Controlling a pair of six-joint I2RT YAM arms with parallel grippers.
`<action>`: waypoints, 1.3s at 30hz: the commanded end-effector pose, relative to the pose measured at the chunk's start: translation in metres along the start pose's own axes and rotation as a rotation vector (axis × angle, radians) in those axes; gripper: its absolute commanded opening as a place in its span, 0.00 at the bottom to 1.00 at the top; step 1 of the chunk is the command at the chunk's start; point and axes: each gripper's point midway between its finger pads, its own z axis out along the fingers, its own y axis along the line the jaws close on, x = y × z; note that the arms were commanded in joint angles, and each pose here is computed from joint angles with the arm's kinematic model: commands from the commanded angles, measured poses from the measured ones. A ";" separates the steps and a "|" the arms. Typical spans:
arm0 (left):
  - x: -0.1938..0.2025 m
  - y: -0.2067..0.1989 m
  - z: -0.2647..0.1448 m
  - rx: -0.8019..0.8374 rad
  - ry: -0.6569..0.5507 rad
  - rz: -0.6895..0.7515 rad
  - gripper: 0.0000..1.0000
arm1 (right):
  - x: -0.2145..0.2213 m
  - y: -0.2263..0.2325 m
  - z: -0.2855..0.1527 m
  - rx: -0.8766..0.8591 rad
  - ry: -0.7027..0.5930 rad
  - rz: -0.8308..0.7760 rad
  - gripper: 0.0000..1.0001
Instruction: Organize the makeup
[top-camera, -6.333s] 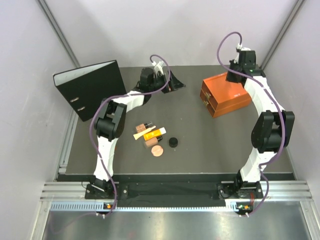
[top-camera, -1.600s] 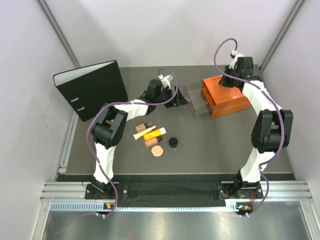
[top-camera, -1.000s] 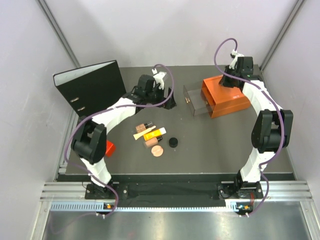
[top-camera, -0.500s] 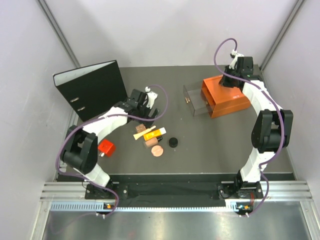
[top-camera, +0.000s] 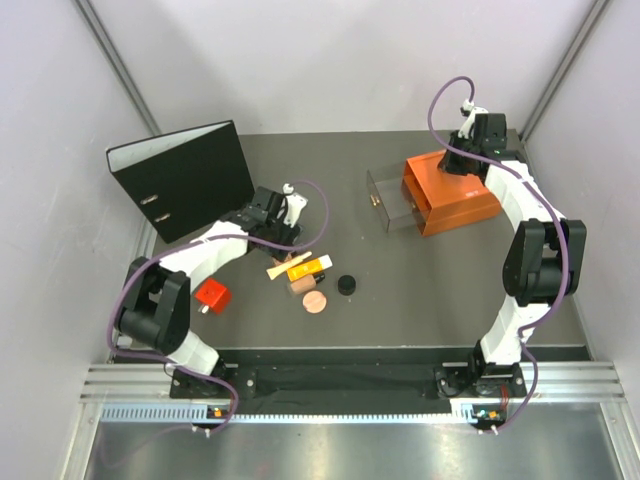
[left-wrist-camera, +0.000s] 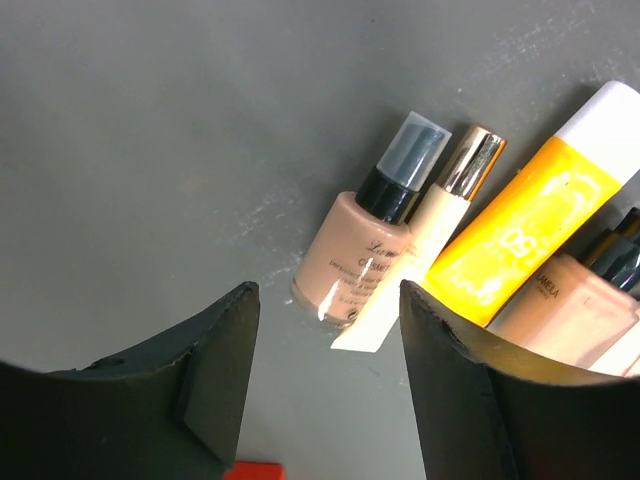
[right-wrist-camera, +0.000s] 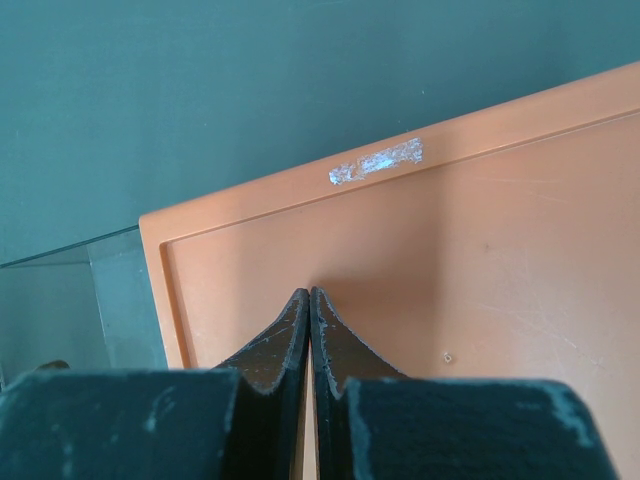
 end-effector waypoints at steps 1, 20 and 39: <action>-0.007 0.000 0.011 0.039 -0.020 -0.004 0.63 | 0.055 -0.013 0.008 0.031 0.176 0.023 0.00; -0.009 -0.010 0.055 0.118 0.051 -0.057 0.18 | 0.058 -0.015 0.013 0.030 0.188 0.026 0.00; -0.109 -0.017 0.047 0.224 -0.145 -0.161 0.00 | 0.051 -0.014 0.014 0.032 0.180 0.025 0.00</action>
